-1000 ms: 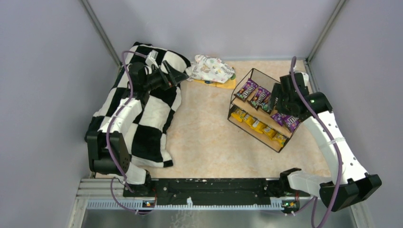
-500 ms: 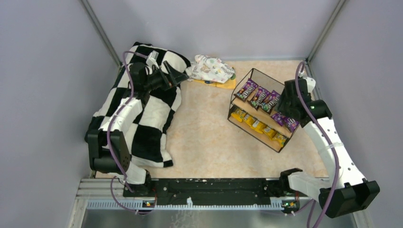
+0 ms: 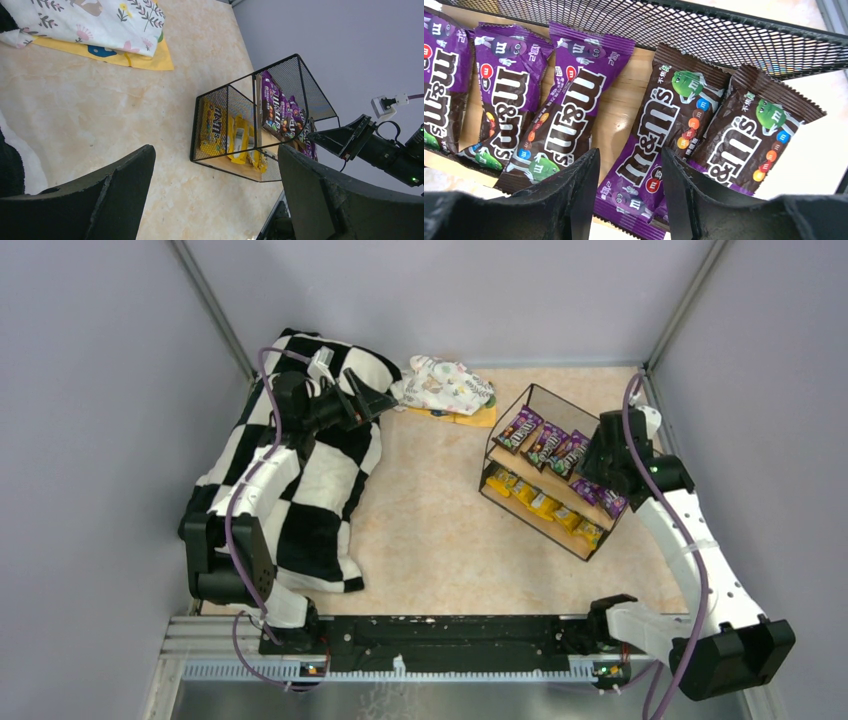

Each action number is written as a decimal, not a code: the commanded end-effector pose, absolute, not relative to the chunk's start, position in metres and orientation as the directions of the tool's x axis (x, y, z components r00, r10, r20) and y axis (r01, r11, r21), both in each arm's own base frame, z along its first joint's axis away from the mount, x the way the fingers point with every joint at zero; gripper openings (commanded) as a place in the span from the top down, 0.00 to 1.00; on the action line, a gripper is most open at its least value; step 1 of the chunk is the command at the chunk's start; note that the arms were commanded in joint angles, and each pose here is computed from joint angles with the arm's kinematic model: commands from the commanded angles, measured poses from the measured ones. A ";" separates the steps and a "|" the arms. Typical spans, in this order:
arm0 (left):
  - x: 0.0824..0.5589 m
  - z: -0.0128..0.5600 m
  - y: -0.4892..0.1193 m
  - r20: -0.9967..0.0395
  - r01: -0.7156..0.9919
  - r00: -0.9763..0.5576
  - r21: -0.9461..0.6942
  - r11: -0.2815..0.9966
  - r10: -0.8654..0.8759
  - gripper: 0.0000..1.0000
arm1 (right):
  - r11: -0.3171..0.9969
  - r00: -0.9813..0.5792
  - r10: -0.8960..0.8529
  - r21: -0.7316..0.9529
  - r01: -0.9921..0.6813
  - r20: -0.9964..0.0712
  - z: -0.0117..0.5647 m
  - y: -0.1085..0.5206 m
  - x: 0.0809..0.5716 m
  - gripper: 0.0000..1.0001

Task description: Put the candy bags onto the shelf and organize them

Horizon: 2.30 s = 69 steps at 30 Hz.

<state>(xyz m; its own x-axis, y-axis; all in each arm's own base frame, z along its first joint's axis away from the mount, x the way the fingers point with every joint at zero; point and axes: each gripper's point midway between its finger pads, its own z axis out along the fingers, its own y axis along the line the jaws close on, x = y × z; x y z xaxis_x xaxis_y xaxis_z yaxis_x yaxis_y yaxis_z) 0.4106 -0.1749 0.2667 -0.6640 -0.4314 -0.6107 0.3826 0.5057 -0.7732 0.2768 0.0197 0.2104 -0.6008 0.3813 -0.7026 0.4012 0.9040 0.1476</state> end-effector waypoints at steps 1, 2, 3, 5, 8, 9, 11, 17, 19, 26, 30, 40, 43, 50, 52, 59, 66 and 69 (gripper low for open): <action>0.412 0.274 -0.177 -0.630 0.418 -0.651 -0.763 0.493 -0.424 0.02 | 0.890 -0.546 0.432 0.242 0.387 -0.718 0.220 0.029 0.286 0.52; 0.412 0.274 -0.177 -0.631 0.419 -0.650 -0.763 0.493 -0.424 0.02 | 0.889 -0.546 0.437 0.250 0.384 -0.715 0.220 0.030 0.286 0.53; 0.412 0.274 -0.177 -0.630 0.418 -0.651 -0.763 0.493 -0.424 0.02 | 0.888 -0.546 0.440 0.254 0.384 -0.713 0.219 0.031 0.287 0.53; 0.412 0.274 -0.177 -0.630 0.418 -0.651 -0.763 0.493 -0.423 0.02 | 0.886 -0.545 0.446 0.263 0.382 -0.710 0.217 0.033 0.287 0.53; 0.411 0.274 -0.177 -0.631 0.419 -0.650 -0.763 0.493 -0.424 0.02 | 0.886 -0.535 0.454 0.295 0.359 -0.713 0.217 0.038 0.290 0.53; 0.412 0.274 -0.177 -0.631 0.418 -0.650 -0.763 0.493 -0.424 0.02 | 0.884 -0.527 0.457 0.301 0.358 -0.716 0.218 0.038 0.291 0.53; 0.411 0.274 -0.177 -0.631 0.419 -0.650 -0.762 0.493 -0.424 0.02 | 0.883 -0.515 0.457 0.300 0.360 -0.726 0.221 0.036 0.291 0.53; 0.411 0.276 -0.177 -0.632 0.422 -0.648 -0.762 0.491 -0.424 0.02 | 0.896 -0.487 0.432 0.302 0.325 -0.759 0.233 0.036 0.295 0.53; 0.411 0.276 -0.177 -0.631 0.421 -0.649 -0.763 0.491 -0.425 0.02 | 0.902 -0.477 0.420 0.298 0.311 -0.772 0.242 0.035 0.294 0.52; 0.411 0.276 -0.178 -0.629 0.422 -0.651 -0.765 0.487 -0.424 0.02 | 0.941 -0.441 0.325 0.242 0.235 -0.836 0.292 0.028 0.284 0.42; 0.410 0.278 -0.178 -0.635 0.427 -0.646 -0.761 0.488 -0.424 0.02 | 0.965 -0.406 0.255 0.257 0.050 -0.878 0.328 0.048 0.274 0.18; 0.392 0.326 -0.182 -0.783 0.578 -0.505 -0.619 0.531 -0.364 0.02 | 0.909 -0.108 0.318 0.336 -0.249 -0.942 0.444 0.073 0.225 0.01; 0.380 0.347 -0.186 -0.839 0.637 -0.426 -0.544 0.545 -0.339 0.02 | 0.911 -0.087 0.333 0.344 -0.229 -0.939 0.458 0.067 0.217 0.01; 0.325 0.417 -0.189 -0.932 0.783 -0.161 -0.320 0.533 -0.324 0.02 | 0.905 0.096 0.336 0.292 -0.310 -0.937 0.509 0.060 0.172 0.01; 0.307 0.439 -0.189 -0.946 0.809 -0.076 -0.244 0.535 -0.316 0.02 | 0.911 0.160 0.329 0.268 -0.313 -0.931 0.521 0.054 0.153 0.01; 0.244 0.525 -0.174 -0.917 0.823 0.079 -0.161 0.544 -0.391 0.02 | 0.931 0.251 0.292 0.214 -0.297 -0.923 0.541 0.040 0.116 0.01; 0.161 0.585 -0.146 -0.827 0.814 0.264 -0.085 0.574 -0.497 0.02 | 0.952 0.302 0.256 0.184 -0.246 -0.918 0.535 0.026 0.102 0.01; 0.137 0.597 -0.138 -0.796 0.807 0.317 -0.058 0.587 -0.515 0.02 | 0.960 0.317 0.238 0.175 -0.217 -0.918 0.535 0.020 0.099 0.01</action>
